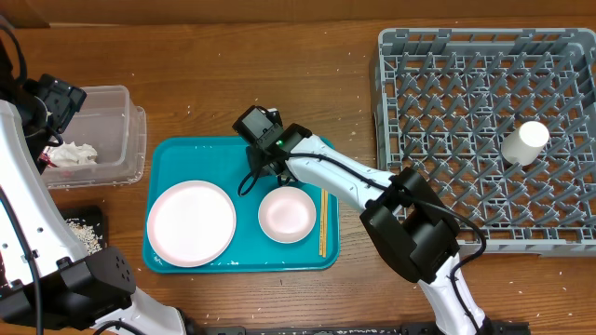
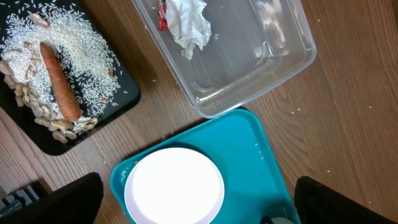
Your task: Sort waste into correct bins and load items into the dishwasher
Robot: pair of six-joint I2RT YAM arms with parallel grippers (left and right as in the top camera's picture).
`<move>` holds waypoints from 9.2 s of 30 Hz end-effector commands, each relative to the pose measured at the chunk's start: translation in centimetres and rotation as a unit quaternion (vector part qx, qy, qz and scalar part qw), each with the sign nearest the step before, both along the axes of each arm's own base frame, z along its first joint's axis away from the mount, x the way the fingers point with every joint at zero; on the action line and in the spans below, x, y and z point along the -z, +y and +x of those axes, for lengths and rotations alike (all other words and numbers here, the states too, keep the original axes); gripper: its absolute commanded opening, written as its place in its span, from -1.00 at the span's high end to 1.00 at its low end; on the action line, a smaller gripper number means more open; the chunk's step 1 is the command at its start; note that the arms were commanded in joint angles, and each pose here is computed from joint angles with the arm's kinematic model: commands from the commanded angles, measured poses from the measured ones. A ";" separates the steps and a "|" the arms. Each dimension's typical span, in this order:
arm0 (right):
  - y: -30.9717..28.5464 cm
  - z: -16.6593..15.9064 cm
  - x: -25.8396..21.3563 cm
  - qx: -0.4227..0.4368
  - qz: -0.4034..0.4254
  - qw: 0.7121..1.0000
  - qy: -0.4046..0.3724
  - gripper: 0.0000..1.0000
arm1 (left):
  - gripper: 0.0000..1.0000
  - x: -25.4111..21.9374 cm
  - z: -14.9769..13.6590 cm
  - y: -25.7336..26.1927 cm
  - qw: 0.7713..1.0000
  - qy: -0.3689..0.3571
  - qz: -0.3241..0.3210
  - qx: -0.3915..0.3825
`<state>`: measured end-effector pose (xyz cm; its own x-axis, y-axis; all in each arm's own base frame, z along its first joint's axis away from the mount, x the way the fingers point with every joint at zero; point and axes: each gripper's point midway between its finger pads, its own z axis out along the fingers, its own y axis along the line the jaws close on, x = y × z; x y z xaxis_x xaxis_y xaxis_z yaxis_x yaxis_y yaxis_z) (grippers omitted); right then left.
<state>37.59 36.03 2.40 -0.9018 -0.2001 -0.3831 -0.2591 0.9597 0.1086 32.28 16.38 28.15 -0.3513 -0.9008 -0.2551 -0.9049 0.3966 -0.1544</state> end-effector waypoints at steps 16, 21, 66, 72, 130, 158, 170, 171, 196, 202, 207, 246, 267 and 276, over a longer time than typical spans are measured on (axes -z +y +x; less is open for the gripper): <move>-0.6 2.0 -11.3 0.044 0.032 0.998 -0.026 0.92 | -1.00 0.1 0.0 0.1 1.000 0.004 0.004 -0.003; -3.3 2.9 -16.2 0.067 0.052 0.996 -0.040 0.92 | -1.00 0.1 0.0 0.1 1.000 0.004 0.004 -0.003; -2.9 2.6 -16.1 0.064 0.002 0.998 -0.021 0.92 | -1.00 0.1 0.0 0.1 1.000 0.004 0.004 -0.003; -13.3 4.4 -22.9 0.187 0.034 0.981 -0.028 0.93 | -1.00 0.1 0.0 0.1 1.000 0.004 0.004 -0.003; -40.4 11.7 -15.2 0.159 0.439 0.884 0.008 0.81 | -1.00 0.1 0.0 0.1 1.000 0.004 0.004 -0.003; -40.5 10.6 -21.1 0.089 0.600 0.795 -0.006 0.67 | -1.00 0.1 0.0 0.1 1.000 0.004 0.004 -0.003; -41.2 11.8 -17.6 0.157 0.531 0.832 0.011 0.65 | -1.00 0.1 0.0 0.1 1.000 0.004 0.004 -0.003; -41.3 11.8 -17.6 0.157 0.531 0.833 0.010 0.65 | -0.99 0.1 0.0 0.1 1.000 0.004 0.004 -0.003; -41.1 9.3 -21.8 0.263 0.158 0.950 -0.049 -0.49 | -1.00 0.1 0.0 0.1 1.000 0.004 0.004 -0.003; -33.2 10.5 -18.9 0.209 -0.014 0.976 -0.057 -0.50 | -0.99 0.1 0.0 0.1 1.000 0.004 0.004 -0.003; -31.0 11.3 -15.5 0.221 -0.131 0.964 -0.064 -0.61 | -1.00 0.1 0.0 0.1 1.000 0.004 0.004 -0.003; -34.3 12.6 -21.4 0.086 0.359 0.929 -0.004 0.93 | -1.00 0.1 0.0 0.1 1.000 0.004 0.004 -0.003; -35.9 11.7 -16.3 0.057 0.518 0.853 0.021 0.93 | -1.00 0.1 0.1 -0.1 1.000 0.004 0.004 0.000; -38.5 11.6 -15.8 0.088 0.512 0.854 0.016 0.92 | -0.99 0.1 0.1 -0.1 1.000 0.004 0.004 0.000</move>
